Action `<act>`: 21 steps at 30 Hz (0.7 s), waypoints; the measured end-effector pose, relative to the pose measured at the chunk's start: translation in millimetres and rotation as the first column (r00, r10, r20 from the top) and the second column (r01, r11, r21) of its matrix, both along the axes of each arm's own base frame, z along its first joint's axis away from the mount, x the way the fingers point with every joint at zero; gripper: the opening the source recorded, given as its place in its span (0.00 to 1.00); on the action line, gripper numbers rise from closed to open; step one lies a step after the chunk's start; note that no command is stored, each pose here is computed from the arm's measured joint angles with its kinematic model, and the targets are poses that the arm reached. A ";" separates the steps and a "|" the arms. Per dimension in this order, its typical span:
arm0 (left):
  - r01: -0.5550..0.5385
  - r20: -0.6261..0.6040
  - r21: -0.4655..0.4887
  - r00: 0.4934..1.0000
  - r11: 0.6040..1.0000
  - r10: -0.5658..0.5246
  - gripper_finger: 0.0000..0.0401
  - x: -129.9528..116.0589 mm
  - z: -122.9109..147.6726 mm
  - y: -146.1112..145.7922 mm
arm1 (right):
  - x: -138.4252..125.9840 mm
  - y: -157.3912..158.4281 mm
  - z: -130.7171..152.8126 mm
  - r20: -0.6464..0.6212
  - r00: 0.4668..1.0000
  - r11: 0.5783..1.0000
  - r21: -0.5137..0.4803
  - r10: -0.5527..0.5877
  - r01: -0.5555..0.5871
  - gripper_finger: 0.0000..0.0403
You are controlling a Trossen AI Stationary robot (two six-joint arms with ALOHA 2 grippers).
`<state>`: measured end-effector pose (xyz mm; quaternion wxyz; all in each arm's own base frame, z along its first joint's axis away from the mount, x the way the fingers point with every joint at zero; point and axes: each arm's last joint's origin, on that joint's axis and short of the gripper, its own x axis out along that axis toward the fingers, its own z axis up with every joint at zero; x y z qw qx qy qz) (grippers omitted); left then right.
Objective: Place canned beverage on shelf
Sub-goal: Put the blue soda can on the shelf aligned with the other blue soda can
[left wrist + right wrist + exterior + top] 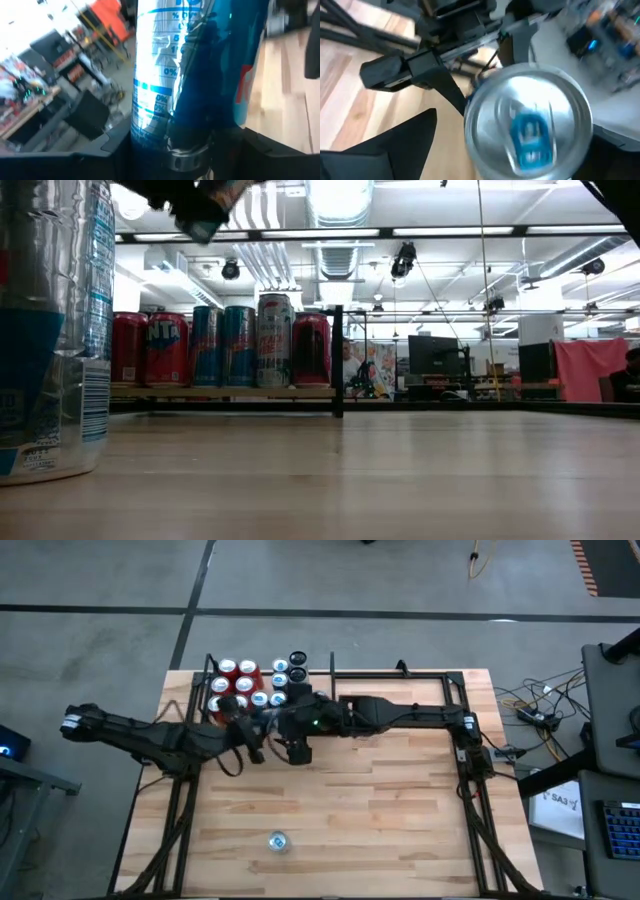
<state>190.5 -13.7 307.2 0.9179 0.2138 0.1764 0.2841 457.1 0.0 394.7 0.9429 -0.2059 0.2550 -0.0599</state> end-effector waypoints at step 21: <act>0.218 0.350 0.209 0.894 0.953 -0.281 0.51 -43.0 -3.4 52.4 | 7.3 -108.1 14.1 0.295 0.946 0.947 0.240 0.137 -0.212 0.90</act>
